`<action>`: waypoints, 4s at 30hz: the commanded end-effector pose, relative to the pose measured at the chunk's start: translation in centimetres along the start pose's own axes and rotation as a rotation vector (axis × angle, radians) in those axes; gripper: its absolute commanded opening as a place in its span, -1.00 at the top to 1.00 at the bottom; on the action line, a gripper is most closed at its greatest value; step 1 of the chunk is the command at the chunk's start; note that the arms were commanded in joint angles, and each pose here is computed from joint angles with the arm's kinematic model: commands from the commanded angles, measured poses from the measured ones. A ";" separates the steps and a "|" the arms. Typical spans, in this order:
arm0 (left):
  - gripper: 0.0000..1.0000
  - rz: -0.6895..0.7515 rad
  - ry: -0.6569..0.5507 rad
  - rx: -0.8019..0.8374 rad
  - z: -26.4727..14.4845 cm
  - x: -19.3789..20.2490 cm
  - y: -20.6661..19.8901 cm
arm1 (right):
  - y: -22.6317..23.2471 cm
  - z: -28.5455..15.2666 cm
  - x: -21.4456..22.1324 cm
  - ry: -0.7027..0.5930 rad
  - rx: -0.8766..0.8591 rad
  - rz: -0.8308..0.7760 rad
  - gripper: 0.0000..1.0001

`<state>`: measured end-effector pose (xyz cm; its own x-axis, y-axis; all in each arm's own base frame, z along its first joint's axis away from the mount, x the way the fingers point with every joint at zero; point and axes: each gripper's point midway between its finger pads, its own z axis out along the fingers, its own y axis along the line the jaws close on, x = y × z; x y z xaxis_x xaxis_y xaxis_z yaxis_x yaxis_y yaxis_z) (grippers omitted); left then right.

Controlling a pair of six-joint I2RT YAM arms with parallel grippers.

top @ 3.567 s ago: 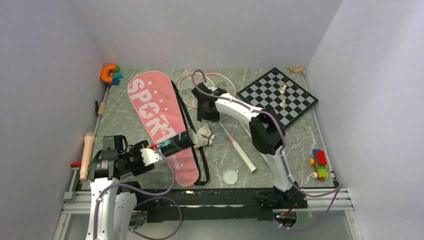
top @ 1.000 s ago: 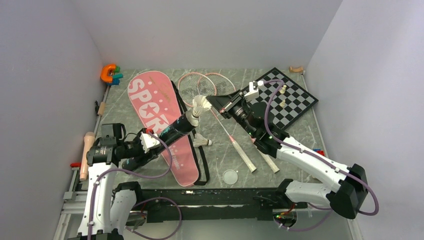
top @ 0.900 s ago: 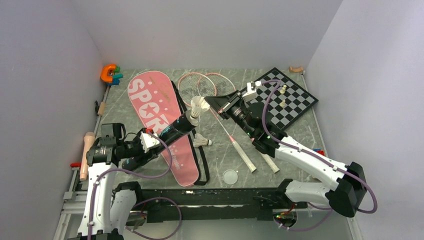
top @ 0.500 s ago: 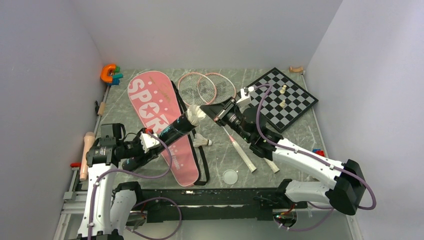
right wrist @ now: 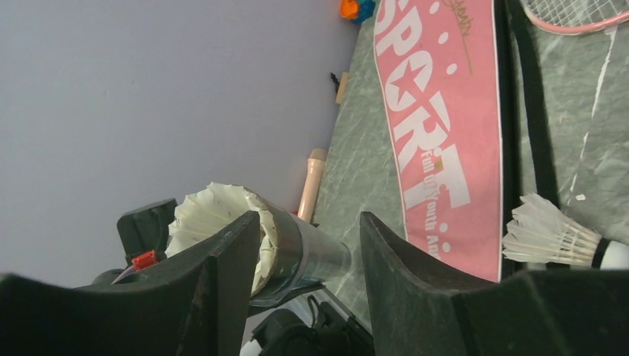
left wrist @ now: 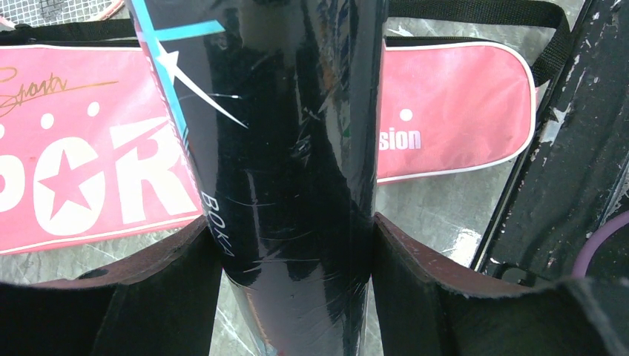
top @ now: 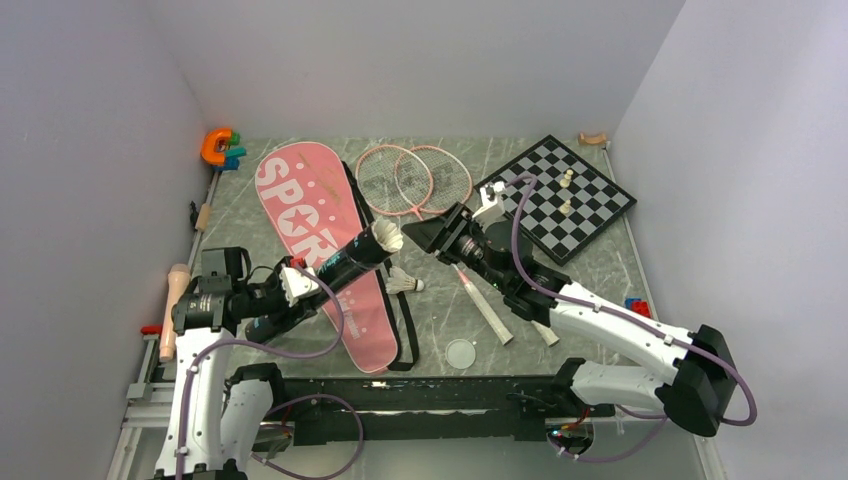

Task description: Pack up the badminton gear

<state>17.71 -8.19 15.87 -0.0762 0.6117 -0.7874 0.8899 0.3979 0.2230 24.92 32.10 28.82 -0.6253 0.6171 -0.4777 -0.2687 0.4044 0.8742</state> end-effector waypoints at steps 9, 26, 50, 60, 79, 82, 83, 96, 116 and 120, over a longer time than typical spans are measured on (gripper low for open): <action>1.00 0.079 -0.060 0.000 -0.6 -1.9 0.2 | 1.8 0.9 0.8 0.126 -0.024 -0.121 -0.23; 1.00 0.107 -0.073 0.013 -0.4 -2.3 0.4 | -0.4 2.5 4.9 0.318 0.028 -0.207 -0.21; 1.00 0.027 0.049 0.052 1.2 3.0 -2.0 | -9.6 -3.9 -1.9 0.301 0.402 -0.272 -0.63; 1.00 0.049 0.085 0.024 0.6 3.7 -2.6 | -14.7 0.2 5.4 0.435 0.631 -0.371 -0.55; 1.00 0.127 0.082 0.060 -0.3 3.8 -5.2 | -18.6 7.6 10.0 0.549 0.801 -0.557 -0.28; 1.00 0.134 0.075 0.061 -0.2 3.6 -5.1 | -18.4 7.4 9.7 0.536 0.827 -0.610 -0.15; 1.00 0.136 0.073 0.061 -0.2 3.6 -5.0 | -18.3 7.4 9.5 0.531 0.834 -0.624 -0.12; 1.00 0.149 0.055 0.053 -0.4 2.8 -4.6 | -17.4 5.9 7.2 0.500 0.879 -0.723 0.66; 1.00 0.062 -0.008 0.040 0.1 1.2 -3.0 | -4.8 -3.1 -9.0 0.061 0.440 -0.296 1.00; 1.00 0.049 -0.018 0.037 0.3 0.9 -2.4 | -0.1 -4.8 -9.7 -0.023 0.193 -0.180 1.00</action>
<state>13.96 -7.78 11.68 -0.0948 0.6749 -0.7318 0.9211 0.3383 0.1926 29.77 19.19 27.94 -0.5742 0.4187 -0.7036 -0.0276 0.8490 0.5277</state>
